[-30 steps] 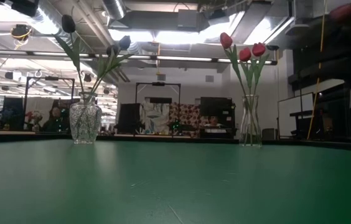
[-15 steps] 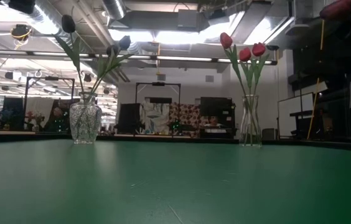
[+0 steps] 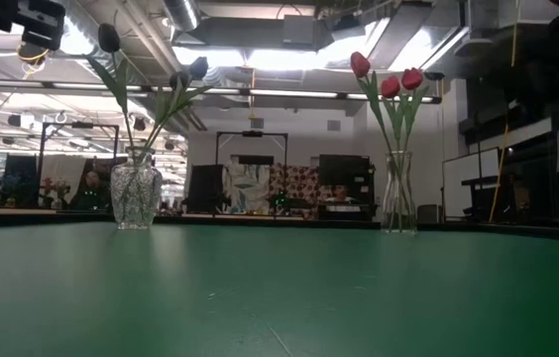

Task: Sort flowers into vase by color
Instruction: Return to Home Position

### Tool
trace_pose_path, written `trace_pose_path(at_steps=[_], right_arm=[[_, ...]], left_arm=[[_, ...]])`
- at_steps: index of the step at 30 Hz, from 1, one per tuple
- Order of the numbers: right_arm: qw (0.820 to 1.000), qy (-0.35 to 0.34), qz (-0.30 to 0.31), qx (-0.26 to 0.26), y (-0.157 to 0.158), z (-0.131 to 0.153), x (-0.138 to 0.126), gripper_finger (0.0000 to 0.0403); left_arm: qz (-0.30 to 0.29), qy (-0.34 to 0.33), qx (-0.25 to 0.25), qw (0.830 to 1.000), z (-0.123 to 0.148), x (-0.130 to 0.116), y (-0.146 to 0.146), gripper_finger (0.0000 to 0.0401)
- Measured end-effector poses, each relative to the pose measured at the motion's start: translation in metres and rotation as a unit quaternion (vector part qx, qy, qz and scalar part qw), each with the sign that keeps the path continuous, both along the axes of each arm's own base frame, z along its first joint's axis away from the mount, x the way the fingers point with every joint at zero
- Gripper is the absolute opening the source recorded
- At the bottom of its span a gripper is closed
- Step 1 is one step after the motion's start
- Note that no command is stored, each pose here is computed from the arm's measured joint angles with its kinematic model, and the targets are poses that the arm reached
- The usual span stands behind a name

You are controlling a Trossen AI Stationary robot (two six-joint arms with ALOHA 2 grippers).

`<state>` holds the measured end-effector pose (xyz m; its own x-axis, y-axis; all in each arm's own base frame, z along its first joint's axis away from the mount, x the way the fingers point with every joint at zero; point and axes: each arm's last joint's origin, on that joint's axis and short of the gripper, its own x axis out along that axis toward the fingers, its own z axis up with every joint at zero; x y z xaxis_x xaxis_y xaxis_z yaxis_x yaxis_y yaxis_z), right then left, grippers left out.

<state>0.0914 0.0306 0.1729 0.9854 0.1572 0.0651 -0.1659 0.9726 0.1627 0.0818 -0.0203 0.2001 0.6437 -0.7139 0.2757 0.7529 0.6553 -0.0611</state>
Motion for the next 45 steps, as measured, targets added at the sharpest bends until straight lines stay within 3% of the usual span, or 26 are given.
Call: trace_pose_path(at_steps=[7,18,21,24,29,31,39,45], right_arm=[[1.000,-0.001,0.008,-0.021,0.001,-0.001,0.000,0.0193],[0.999,-0.001,0.033,-0.043,0.002,-0.002,0.000,0.0193],[0.999,-0.001,0.032,-0.043,0.002,-0.002,0.000,0.0193],[0.999,-0.001,0.032,-0.043,0.002,-0.002,0.000,0.0193],[0.998,-0.003,0.032,-0.051,0.002,-0.002,0.000,0.0193],[0.998,-0.003,0.029,-0.052,0.002,-0.002,0.000,0.0193],[0.996,-0.008,-0.051,-0.075,-0.003,-0.001,0.001,0.0193],[0.994,-0.002,-0.062,-0.088,-0.003,-0.002,0.001,0.0193]], left_arm=[[-0.011,0.018,0.009,1.000,-0.004,0.001,-0.001,0.0134],[0.017,0.036,0.075,0.996,-0.020,0.006,0.000,0.0134],[0.093,0.079,0.077,0.990,-0.028,0.010,0.003,0.0134],[0.211,0.099,0.050,0.971,-0.028,0.014,0.009,0.0134],[0.405,0.143,-0.011,0.903,-0.032,0.016,0.021,0.0134],[0.423,0.150,-0.010,0.893,-0.034,0.016,0.023,0.0134],[0.427,0.141,0.010,0.893,-0.034,0.016,0.023,0.0134],[0.423,0.142,0.009,0.895,-0.034,0.016,0.022,0.0134]])
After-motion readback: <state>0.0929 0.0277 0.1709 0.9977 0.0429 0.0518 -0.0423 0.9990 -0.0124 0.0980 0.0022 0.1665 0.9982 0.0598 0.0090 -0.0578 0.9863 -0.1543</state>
